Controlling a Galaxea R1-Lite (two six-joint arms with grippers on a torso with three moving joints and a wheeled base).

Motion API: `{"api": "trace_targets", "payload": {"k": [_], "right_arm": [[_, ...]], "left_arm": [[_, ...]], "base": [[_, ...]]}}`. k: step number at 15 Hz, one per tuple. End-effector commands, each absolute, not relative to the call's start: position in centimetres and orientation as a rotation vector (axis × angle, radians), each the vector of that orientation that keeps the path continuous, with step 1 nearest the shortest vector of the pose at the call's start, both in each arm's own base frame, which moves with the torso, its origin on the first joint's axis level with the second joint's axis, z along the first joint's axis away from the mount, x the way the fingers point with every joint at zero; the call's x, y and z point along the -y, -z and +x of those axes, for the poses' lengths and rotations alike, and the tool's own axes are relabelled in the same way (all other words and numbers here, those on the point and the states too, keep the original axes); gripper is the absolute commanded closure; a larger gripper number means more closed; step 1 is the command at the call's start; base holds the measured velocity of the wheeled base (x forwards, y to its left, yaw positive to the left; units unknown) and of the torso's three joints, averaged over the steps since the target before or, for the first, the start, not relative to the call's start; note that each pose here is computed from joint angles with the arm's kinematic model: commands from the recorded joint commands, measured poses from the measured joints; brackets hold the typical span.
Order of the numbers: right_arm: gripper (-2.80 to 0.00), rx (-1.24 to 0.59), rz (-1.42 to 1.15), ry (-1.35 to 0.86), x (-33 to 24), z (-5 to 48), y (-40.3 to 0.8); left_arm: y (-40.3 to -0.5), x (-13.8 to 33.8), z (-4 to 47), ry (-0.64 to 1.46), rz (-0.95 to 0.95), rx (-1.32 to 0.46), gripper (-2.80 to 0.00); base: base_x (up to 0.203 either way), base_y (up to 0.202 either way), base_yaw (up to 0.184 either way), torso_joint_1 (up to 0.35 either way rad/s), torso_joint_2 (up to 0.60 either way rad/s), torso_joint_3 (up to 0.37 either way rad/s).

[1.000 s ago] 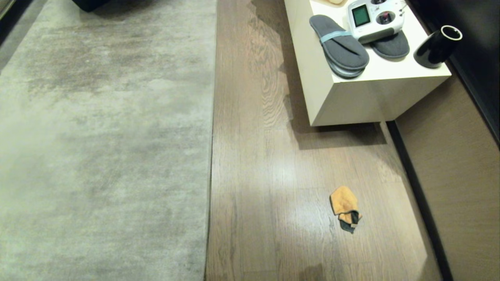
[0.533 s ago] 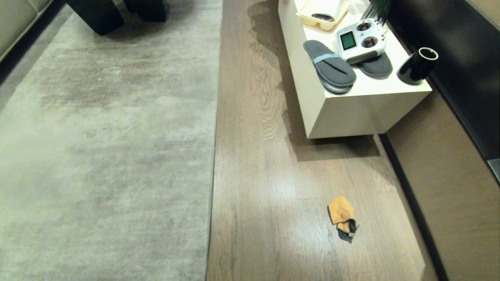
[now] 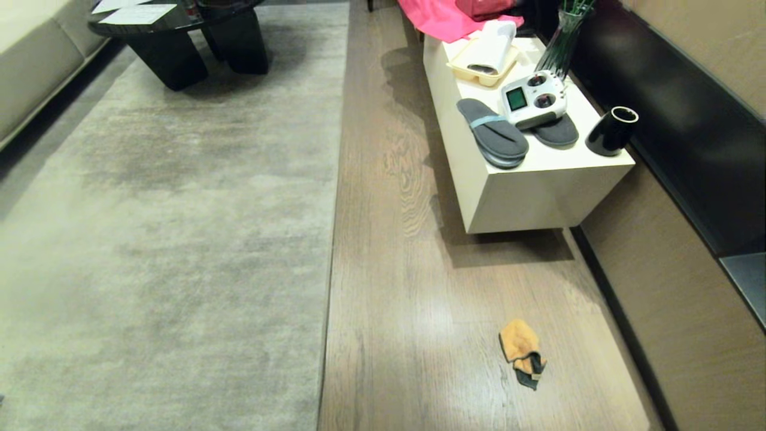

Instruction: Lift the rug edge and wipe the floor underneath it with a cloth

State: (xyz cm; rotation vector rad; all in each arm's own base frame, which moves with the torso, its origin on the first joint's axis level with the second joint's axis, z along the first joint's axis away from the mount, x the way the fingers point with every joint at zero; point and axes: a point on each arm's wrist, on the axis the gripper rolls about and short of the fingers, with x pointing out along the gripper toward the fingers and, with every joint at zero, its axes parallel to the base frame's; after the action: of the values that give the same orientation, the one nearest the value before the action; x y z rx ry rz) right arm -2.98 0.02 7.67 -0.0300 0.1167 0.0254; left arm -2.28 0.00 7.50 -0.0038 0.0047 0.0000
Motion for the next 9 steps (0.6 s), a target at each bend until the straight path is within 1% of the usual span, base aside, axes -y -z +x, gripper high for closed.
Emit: {"api": "trace_targets", "payload": {"k": [1,9], "right_arm": [[0.0,-0.119,-0.03,-0.026,-0.02,-2.98,-7.66],[0.0,-0.119,-0.03,-0.026,-0.02,-2.97,-7.66]], "left_arm": [[-7.5,0.0,-2.27,0.0,-0.005,-0.006,0.0],[-7.5,0.0,-2.27,0.0,-0.005,-0.006,0.0]], "base": [[0.0,0.0,0.0,0.002,0.0,0.201],[0.0,0.0,0.0,0.002,0.0,0.202]]}}
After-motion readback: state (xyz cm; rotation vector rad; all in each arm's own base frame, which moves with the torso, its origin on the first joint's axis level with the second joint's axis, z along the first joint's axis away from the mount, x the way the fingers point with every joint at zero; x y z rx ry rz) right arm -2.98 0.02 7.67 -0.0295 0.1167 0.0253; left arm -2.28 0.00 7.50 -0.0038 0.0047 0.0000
